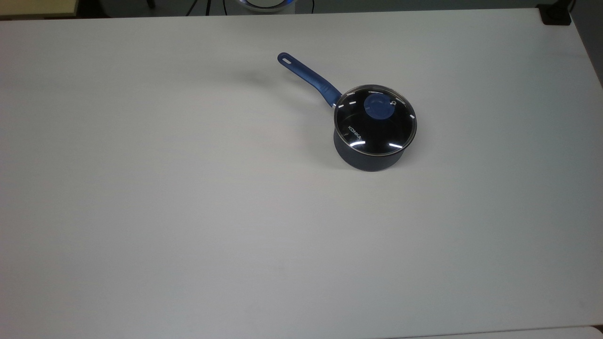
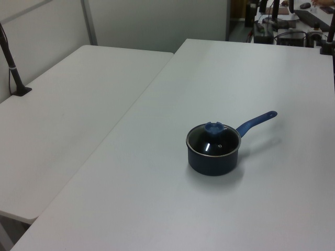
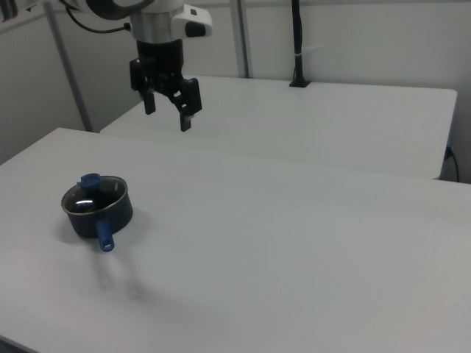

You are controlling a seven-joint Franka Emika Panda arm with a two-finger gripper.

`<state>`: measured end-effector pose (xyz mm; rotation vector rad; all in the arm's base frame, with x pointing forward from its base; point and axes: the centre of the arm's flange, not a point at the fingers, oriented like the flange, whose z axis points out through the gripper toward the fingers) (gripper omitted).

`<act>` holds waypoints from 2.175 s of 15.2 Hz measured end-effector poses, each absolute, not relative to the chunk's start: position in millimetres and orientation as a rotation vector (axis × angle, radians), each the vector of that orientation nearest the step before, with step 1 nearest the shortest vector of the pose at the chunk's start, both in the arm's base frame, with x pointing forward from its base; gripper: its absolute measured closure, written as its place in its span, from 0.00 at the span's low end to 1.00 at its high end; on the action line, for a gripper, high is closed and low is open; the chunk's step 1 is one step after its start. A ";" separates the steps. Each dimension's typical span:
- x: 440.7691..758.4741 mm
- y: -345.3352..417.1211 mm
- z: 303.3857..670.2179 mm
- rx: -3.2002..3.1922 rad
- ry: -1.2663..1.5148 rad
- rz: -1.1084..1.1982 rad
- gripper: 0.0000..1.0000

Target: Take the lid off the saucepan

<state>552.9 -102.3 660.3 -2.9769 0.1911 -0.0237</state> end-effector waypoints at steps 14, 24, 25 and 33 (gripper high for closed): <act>565.0 15.8 630.0 -3.021 -0.114 0.114 0.00; 603.6 176.7 557.8 -3.051 -0.140 0.028 0.00; 605.7 194.3 546.3 -3.056 -0.171 0.024 0.00; 616.2 236.3 478.6 -3.132 -0.442 0.099 0.00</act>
